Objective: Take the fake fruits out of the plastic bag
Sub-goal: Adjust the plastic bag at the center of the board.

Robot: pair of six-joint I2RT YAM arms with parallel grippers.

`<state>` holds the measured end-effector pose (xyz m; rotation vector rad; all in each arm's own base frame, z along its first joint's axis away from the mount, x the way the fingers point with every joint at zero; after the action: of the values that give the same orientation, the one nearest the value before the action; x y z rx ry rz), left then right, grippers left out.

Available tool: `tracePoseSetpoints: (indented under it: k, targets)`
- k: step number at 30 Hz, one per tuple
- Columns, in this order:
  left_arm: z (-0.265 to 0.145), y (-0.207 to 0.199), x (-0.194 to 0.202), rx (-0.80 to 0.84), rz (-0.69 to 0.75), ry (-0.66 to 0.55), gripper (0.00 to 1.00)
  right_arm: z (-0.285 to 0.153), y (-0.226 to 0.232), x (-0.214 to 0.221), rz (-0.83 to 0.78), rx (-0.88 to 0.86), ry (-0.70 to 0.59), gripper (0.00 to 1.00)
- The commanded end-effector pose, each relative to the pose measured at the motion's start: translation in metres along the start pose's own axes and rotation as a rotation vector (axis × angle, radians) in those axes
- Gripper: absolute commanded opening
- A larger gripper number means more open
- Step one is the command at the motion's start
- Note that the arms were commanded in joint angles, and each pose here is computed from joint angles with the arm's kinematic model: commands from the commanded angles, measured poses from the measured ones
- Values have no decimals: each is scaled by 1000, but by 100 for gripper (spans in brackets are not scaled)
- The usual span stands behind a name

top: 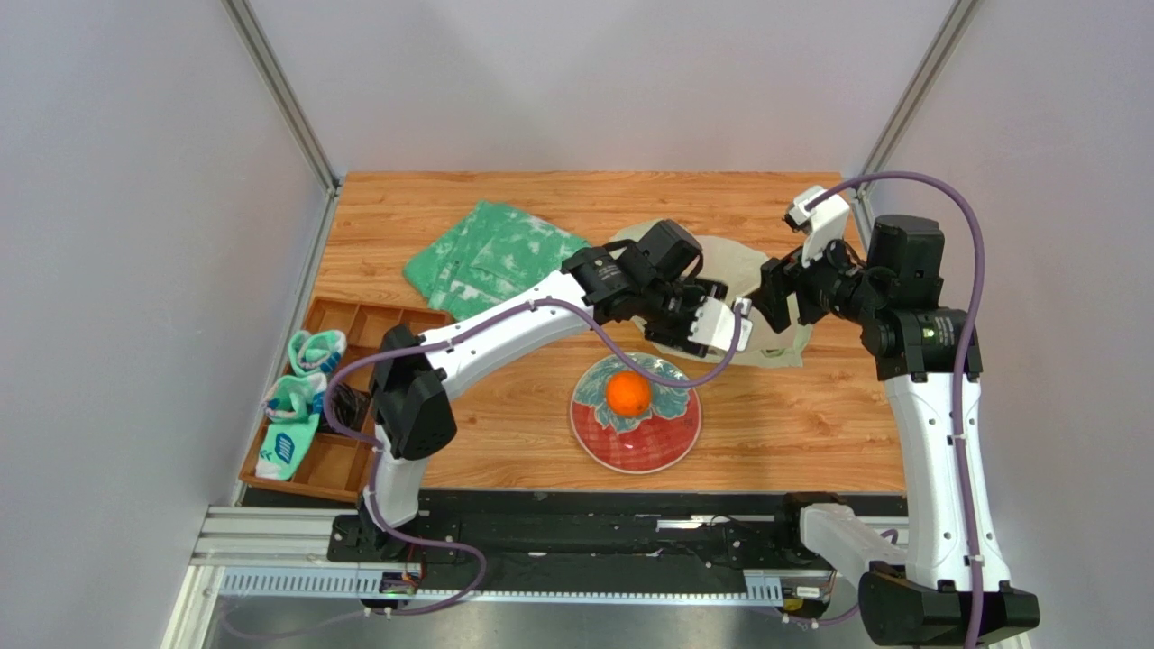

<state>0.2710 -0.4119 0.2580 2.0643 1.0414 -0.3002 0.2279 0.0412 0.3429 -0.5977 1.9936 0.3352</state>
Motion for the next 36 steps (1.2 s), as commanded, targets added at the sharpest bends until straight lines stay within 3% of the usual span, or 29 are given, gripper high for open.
tracePoseSetpoints:
  k: [1, 3, 7, 10, 12, 18, 26, 32, 36]
  targets:
    - [-18, 17, 1, -61, 76, 82, 38, -1, -12, -6, 30, 64, -37, 73]
    - [-26, 21, 3, -102, 12, 110, 0, 4, -9, -1, 5, 15, -27, 72]
    - [-58, 43, 1, -249, -303, 70, 0, 13, 3, -1, -68, -154, -34, 58]
    - [-89, 62, 13, -373, -854, -42, 0, 28, 18, -6, -185, -263, -20, 52]
    - [-105, 72, 22, -373, -1014, -134, 0, 45, 17, -3, -239, -305, 12, 49]
    - [-121, 76, 7, -353, -1110, -251, 0, 101, 0, 5, -317, -359, 121, 36]
    - [-113, 75, 17, -384, -1196, -217, 0, 180, -36, 30, -335, -358, 270, 30]
    - [-119, 79, 33, -422, -1227, -194, 0, 205, -44, 69, -411, -321, 385, 26]
    - [-121, 66, 35, -394, -1233, -180, 0, 188, -37, 105, -445, -379, 498, 25]
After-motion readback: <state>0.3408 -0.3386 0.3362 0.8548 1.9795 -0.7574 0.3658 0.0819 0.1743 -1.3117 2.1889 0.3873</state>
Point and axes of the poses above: each gripper's point midway between its finger pads, its own z axis out along the fingers, its own y axis along the line the jaws close on, x = y × z, the point moved 6 cm from there along -z, back along the fingers, and after that the axes turned 5 degrees about z, right-handed, at the moved point
